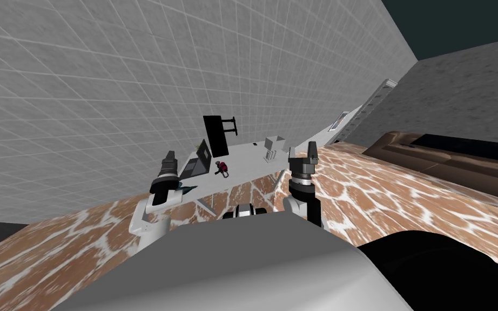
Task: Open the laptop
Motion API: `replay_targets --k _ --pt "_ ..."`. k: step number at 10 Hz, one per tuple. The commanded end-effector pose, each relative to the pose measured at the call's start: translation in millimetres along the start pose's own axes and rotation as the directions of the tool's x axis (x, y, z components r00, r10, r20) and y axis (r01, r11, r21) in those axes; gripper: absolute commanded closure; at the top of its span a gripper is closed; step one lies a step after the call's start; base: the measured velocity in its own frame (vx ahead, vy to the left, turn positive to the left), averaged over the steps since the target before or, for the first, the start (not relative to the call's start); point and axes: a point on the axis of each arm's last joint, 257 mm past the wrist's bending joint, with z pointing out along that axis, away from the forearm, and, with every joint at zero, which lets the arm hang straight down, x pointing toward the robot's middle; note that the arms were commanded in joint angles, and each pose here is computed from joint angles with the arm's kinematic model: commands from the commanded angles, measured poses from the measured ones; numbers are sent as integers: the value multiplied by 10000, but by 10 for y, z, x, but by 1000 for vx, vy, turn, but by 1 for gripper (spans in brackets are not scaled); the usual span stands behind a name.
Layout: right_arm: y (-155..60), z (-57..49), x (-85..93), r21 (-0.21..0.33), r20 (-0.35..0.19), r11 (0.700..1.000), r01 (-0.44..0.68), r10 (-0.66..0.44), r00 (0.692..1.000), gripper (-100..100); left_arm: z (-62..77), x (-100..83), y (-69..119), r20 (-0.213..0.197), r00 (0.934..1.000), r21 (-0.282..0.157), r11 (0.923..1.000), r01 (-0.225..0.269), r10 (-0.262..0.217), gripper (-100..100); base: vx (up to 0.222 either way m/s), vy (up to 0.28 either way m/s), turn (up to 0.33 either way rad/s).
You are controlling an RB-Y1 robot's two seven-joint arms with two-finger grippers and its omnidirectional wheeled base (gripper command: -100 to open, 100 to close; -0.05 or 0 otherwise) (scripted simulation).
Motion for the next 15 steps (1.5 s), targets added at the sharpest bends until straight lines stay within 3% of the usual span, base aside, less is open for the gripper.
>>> replay_targets --k 1,4,8,9,10,12,13,14,15 --pt "0 0 0 0 0 10000 0 0 10000 0 122 -105 291 365 9986 -855 9957 -353 385 -100 23 -83 -112" --pt "0 0 0 0 0 10000 0 0 10000 0 198 -229 601 700 9947 -1833 9811 -616 756 -100 37 -76 -119" --pt "0 0 0 0 0 10000 1 -1 10000 0 250 -367 957 993 9883 -2990 9508 -814 1159 -100 38 -69 -101" --pt "0 0 0 0 0 10000 1 -1 10000 0 258 -415 1098 1081 9856 -3454 9346 -853 1299 -100 32 -85 -152" --pt "0 0 0 0 0 10000 0 0 10000 0 257 -430 1157 1111 9847 -3651 9270 -855 1346 -100 37 -80 -109" --pt "0 0 0 0 0 10000 1 -1 10000 0 225 -405 1333 1154 9843 -4213 9039 -736 1339 -100 36 -60 -86" --pt "0 0 0 0 0 10000 1 -1 10000 0 248 -406 1270 1150 9842 -4029 9120 -774 1344 -100 14 -22 -15" --pt "0 0 0 0 -1 10000 2 -2 10000 0 243 -402 1283 1145 9842 -4077 9098 -772 1348 -100 4 -6 2" --pt "0 0 0 1 -1 10000 2 -2 10000 0 244 -402 1281 1145 9843 -4071 9101 -771 1347 100 0 0 0"
